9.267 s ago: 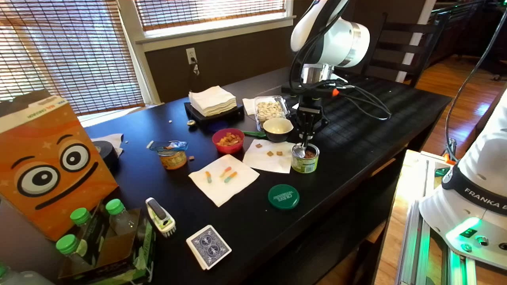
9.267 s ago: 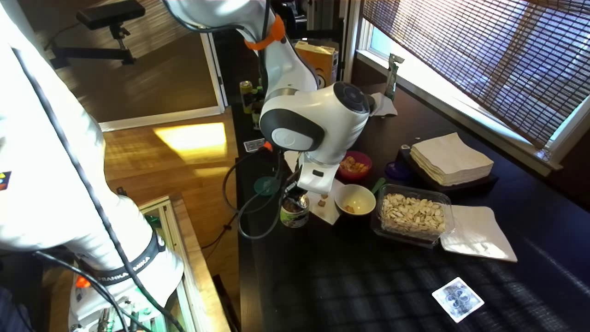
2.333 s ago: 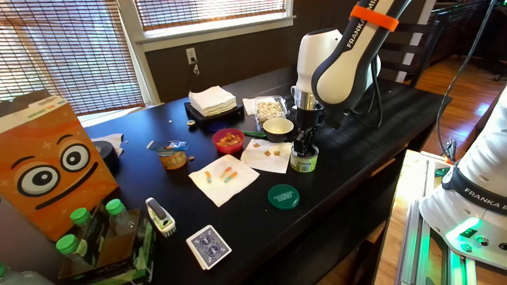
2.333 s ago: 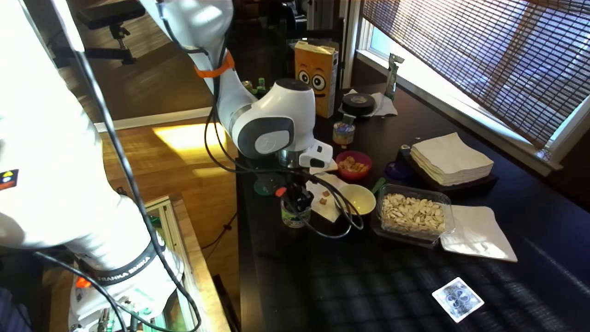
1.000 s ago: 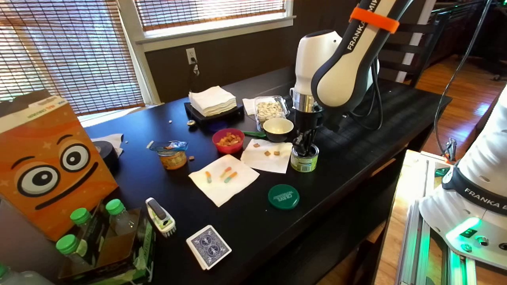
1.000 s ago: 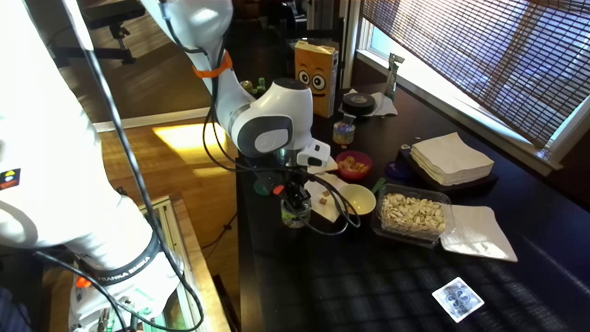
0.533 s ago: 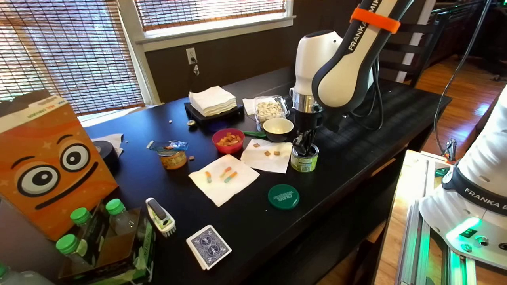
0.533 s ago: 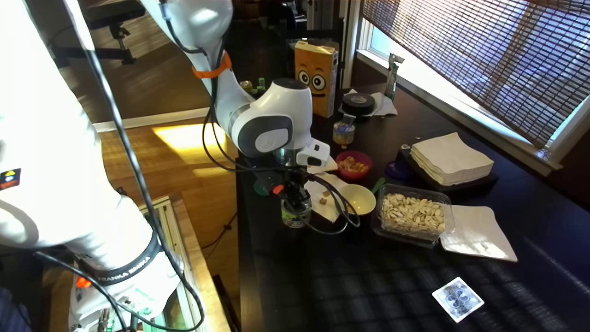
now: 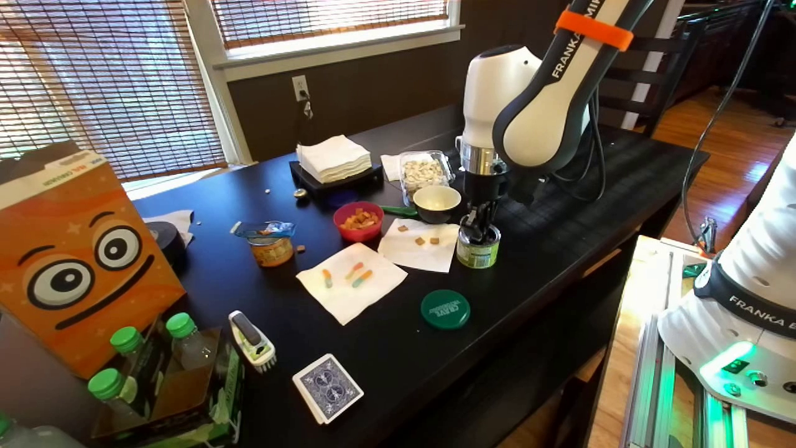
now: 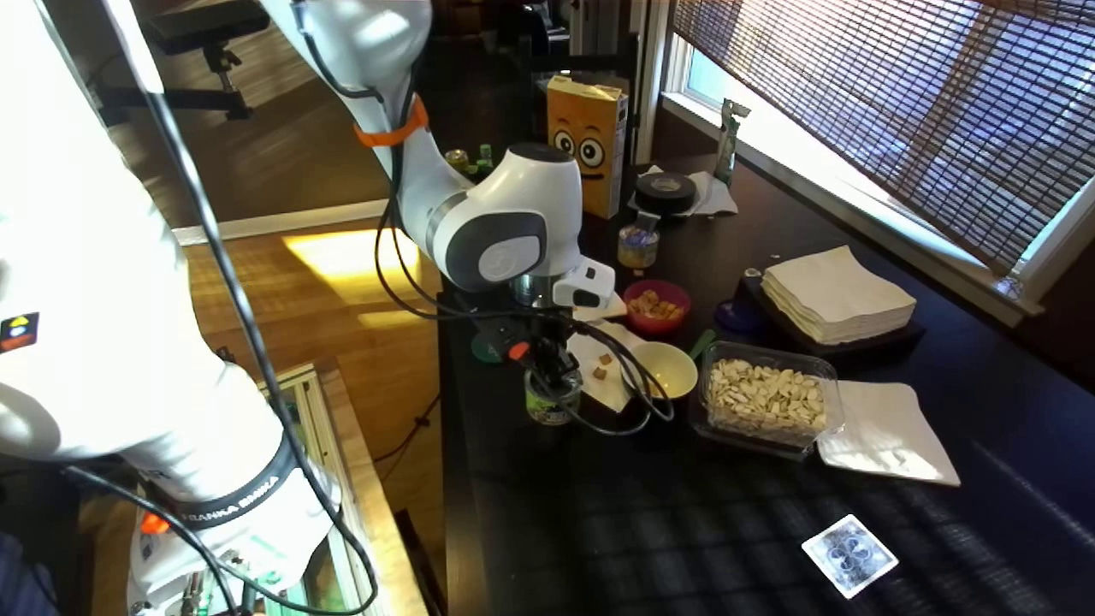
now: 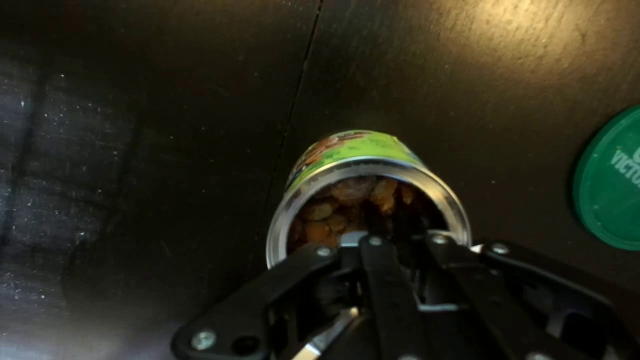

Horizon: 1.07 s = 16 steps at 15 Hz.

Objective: Open the yellow can then place some of the contents in the can into the white bowl.

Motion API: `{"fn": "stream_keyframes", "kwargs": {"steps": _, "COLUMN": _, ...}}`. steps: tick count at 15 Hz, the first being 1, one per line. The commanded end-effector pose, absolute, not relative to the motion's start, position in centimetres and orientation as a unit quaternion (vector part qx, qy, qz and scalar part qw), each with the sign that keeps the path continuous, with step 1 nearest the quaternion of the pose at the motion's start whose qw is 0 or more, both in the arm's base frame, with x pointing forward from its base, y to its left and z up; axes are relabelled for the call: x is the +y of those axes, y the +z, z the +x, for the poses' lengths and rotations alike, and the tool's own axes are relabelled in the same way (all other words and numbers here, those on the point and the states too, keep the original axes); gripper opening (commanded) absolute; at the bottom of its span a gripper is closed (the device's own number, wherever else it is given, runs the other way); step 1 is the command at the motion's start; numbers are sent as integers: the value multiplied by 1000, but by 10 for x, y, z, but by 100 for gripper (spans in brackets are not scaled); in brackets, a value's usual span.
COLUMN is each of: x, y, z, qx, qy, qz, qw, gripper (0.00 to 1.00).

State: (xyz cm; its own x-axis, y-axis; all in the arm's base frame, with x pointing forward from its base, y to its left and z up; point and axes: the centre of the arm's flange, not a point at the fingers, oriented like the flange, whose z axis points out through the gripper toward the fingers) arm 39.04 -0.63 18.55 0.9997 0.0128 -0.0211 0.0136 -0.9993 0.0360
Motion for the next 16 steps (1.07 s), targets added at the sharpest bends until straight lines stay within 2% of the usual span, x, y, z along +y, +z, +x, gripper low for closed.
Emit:
{"fn": "stream_keyframes", "kwargs": {"steps": 1, "x": -9, "y": 207, "z": 364, "qx": 3, "qy": -11, "qz": 999, "qw": 34, "gripper": 3}}
{"fn": "stream_keyframes", "kwargs": {"steps": 16, "x": -17, "y": 261, "z": 363, "qx": -20, "qy": -7, "qz": 999, "qw": 43, "gripper": 3}}
